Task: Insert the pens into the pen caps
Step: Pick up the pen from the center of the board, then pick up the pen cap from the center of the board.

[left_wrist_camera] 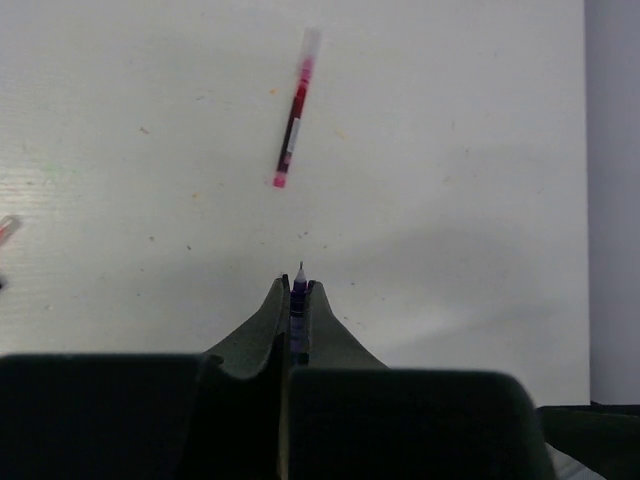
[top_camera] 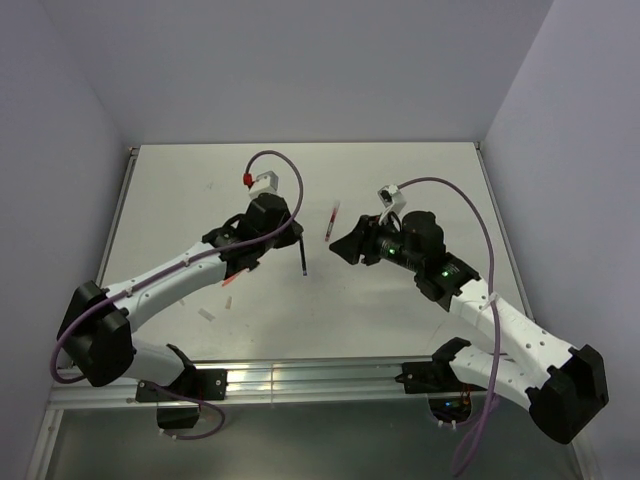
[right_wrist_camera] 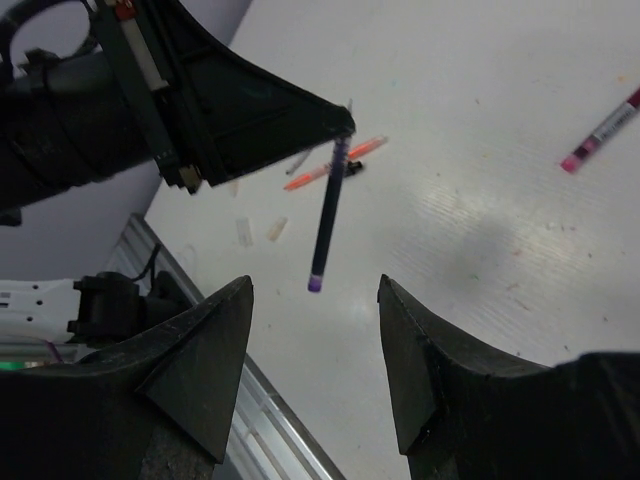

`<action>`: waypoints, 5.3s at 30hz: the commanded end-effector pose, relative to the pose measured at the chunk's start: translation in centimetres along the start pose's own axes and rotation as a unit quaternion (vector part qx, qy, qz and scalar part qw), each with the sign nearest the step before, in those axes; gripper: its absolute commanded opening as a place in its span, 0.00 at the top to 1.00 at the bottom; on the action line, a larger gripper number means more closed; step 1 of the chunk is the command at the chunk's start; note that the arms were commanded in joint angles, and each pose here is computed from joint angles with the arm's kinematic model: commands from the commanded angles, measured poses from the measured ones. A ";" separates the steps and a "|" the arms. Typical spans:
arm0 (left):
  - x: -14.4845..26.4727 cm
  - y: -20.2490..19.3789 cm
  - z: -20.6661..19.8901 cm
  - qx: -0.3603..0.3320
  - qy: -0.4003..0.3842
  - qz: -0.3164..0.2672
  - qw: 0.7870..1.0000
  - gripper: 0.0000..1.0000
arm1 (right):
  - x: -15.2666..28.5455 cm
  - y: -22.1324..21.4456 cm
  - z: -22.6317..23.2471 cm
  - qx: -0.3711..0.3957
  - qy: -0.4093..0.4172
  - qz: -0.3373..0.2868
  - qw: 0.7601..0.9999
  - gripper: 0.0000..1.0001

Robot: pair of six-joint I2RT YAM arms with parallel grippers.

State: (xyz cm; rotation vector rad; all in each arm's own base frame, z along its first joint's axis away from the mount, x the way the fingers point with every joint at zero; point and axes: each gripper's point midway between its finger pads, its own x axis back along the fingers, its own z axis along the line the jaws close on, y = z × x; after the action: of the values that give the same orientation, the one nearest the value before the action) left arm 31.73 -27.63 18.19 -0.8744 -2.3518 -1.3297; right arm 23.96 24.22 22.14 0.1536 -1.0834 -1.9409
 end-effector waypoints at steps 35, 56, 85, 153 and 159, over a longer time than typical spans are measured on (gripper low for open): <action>4.9 2.4 -9.3 0.052 -0.132 -0.074 0.987 1.00 | -5.4 -1.4 1.3 -0.027 0.036 0.012 0.999 0.53; 11.0 7.4 -5.4 0.002 -0.082 -0.153 0.985 0.12 | -3.2 0.7 0.4 0.043 -0.037 0.021 0.998 1.00; 8.0 -2.7 18.2 0.103 0.297 -0.033 0.949 0.37 | -1.5 0.5 1.0 0.067 -0.020 0.044 0.997 1.00; 10.8 -10.4 28.9 0.308 0.409 -0.020 0.859 0.68 | -1.9 -0.8 1.2 0.055 -0.003 0.067 0.996 1.00; 10.6 -10.9 29.2 0.310 0.411 -0.013 0.857 0.71 | -1.9 -0.9 1.1 0.054 -0.002 0.070 0.996 1.00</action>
State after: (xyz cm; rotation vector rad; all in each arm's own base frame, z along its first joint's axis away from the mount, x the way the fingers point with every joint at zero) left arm 17.53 -3.07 1.55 -0.0175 -1.8566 -0.6447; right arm 23.79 26.44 21.11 0.0995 -1.1768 -1.7496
